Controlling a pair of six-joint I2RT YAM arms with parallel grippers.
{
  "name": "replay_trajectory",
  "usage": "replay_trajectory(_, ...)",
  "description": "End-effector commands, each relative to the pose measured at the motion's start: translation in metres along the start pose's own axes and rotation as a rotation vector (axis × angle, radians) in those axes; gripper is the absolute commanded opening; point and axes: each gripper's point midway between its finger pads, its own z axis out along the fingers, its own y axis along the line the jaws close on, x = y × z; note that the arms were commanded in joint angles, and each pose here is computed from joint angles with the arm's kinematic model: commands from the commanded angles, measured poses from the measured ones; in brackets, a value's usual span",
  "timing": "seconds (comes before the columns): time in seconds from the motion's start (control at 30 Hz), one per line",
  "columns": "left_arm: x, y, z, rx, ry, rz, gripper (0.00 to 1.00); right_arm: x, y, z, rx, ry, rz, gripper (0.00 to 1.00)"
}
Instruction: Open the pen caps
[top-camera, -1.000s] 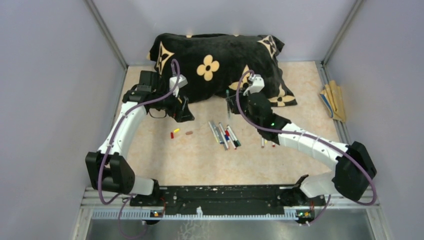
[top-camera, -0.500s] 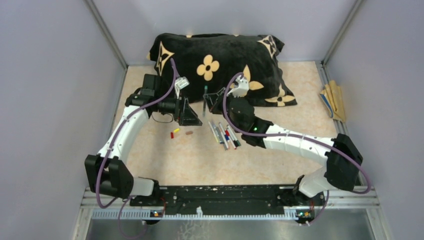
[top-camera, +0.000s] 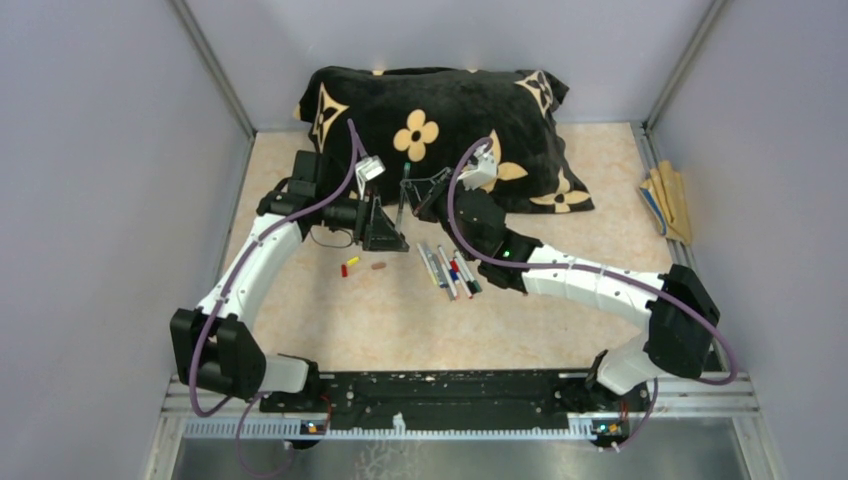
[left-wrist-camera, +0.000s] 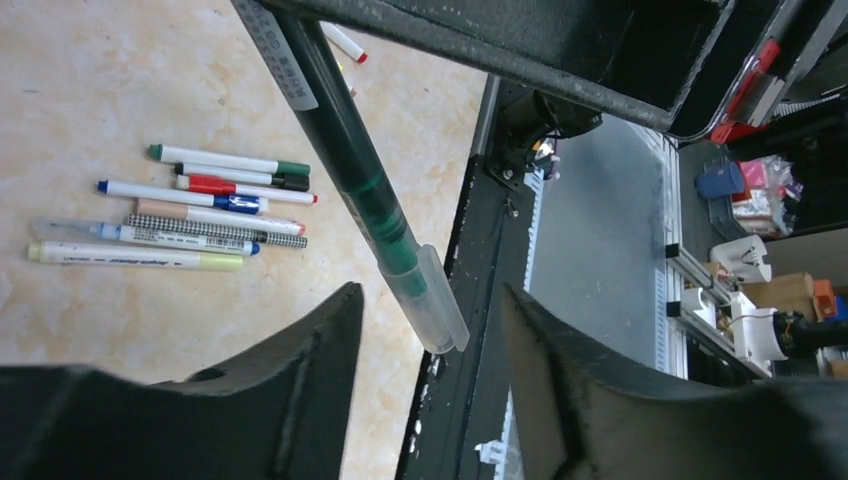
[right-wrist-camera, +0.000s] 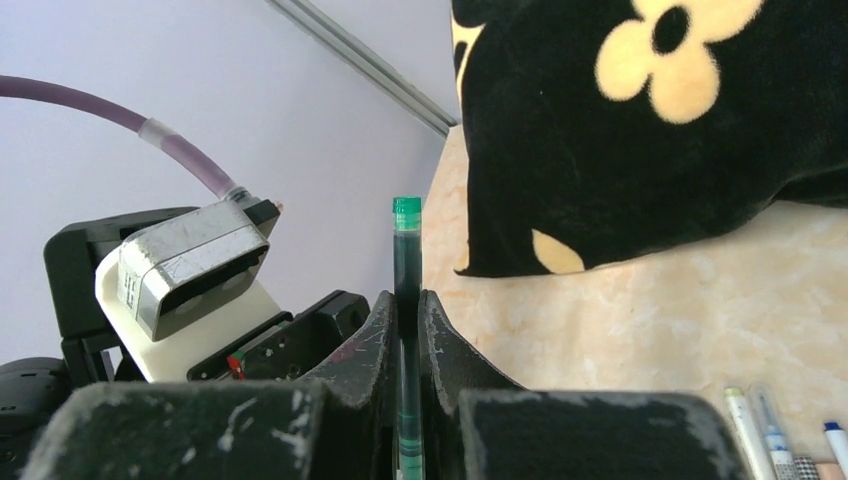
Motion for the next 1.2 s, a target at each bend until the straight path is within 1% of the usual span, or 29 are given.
replay_trajectory(0.0, -0.011, -0.003, -0.001, 0.008, -0.022, 0.091, 0.55, -0.006, 0.02, -0.005, -0.044, -0.006, 0.062, 0.0)
replay_trajectory(0.07, -0.012, -0.003, -0.002, 0.001, -0.024, 0.116, 0.45, -0.006, 0.019, -0.007, -0.045, -0.003, 0.067, 0.0)
replay_trajectory(0.17, -0.013, -0.003, -0.003, -0.006, -0.022, 0.155, 0.27, -0.003, 0.017, -0.009, -0.04, 0.012, 0.059, 0.0)
replay_trajectory(0.2, -0.014, -0.002, -0.003, -0.01, -0.02, 0.17, 0.18, -0.002, 0.016, -0.009, -0.038, 0.019, 0.056, 0.0)
replay_trajectory(0.23, -0.014, -0.002, -0.004, -0.014, -0.016, 0.182, 0.13, 0.001, 0.014, -0.009, -0.032, 0.029, 0.05, 0.0)
replay_trajectory(0.27, -0.013, -0.001, -0.004, -0.019, -0.01, 0.196, 0.03, 0.004, 0.012, -0.011, -0.029, 0.039, 0.047, 0.0)
replay_trajectory(0.3, -0.013, 0.0, -0.005, -0.031, -0.003, 0.212, 0.0, 0.006, 0.01, -0.013, -0.026, 0.051, 0.043, 0.0)
replay_trajectory(0.37, -0.009, 0.007, -0.008, -0.069, 0.021, 0.255, 0.0, 0.006, 0.007, -0.02, -0.023, 0.073, 0.035, 0.14)
replay_trajectory(0.4, -0.006, 0.013, -0.01, -0.096, 0.039, 0.3, 0.0, 0.005, 0.004, -0.023, -0.022, 0.09, 0.027, 0.2)
replay_trajectory(0.43, -0.003, 0.017, -0.012, -0.122, 0.058, 0.333, 0.0, 0.005, 0.0, -0.027, -0.026, 0.116, 0.021, 0.25)
replay_trajectory(0.53, 0.012, 0.039, -0.018, -0.233, 0.148, 0.452, 0.0, -0.006, -0.014, -0.038, -0.033, 0.18, 0.03, 0.34)
replay_trajectory(0.6, 0.021, 0.052, -0.023, -0.3, 0.214, 0.54, 0.0, -0.018, -0.021, -0.049, -0.048, 0.207, 0.021, 0.38)
replay_trajectory(0.7, 0.036, 0.064, -0.029, -0.37, 0.324, 0.683, 0.0, -0.039, -0.02, -0.062, -0.076, 0.242, -0.045, 0.48)
replay_trajectory(0.8, 0.048, 0.074, -0.032, -0.426, 0.443, 0.817, 0.0, -0.041, -0.017, -0.07, -0.098, 0.339, -0.11, 0.6)
replay_trajectory(0.9, 0.054, 0.076, -0.032, -0.445, 0.535, 0.932, 0.0, -0.027, -0.015, -0.07, -0.128, 0.486, -0.135, 0.65)
replay_trajectory(0.97, 0.051, 0.073, -0.033, -0.449, 0.561, 0.999, 0.0, -0.007, -0.016, -0.071, -0.158, 0.608, -0.133, 0.67)
replay_trajectory(1.0, 0.049, 0.071, -0.032, -0.45, 0.568, 1.03, 0.0, -0.003, -0.015, -0.071, -0.171, 0.638, -0.129, 0.67)
replay_trajectory(1.07, 0.046, 0.07, -0.033, -0.46, 0.584, 1.081, 0.0, 0.014, -0.013, -0.074, -0.214, 0.74, -0.108, 0.68)
replay_trajectory(1.17, 0.044, 0.068, -0.034, -0.474, 0.616, 1.15, 0.0, 0.03, -0.012, -0.078, -0.258, 0.834, -0.095, 0.68)
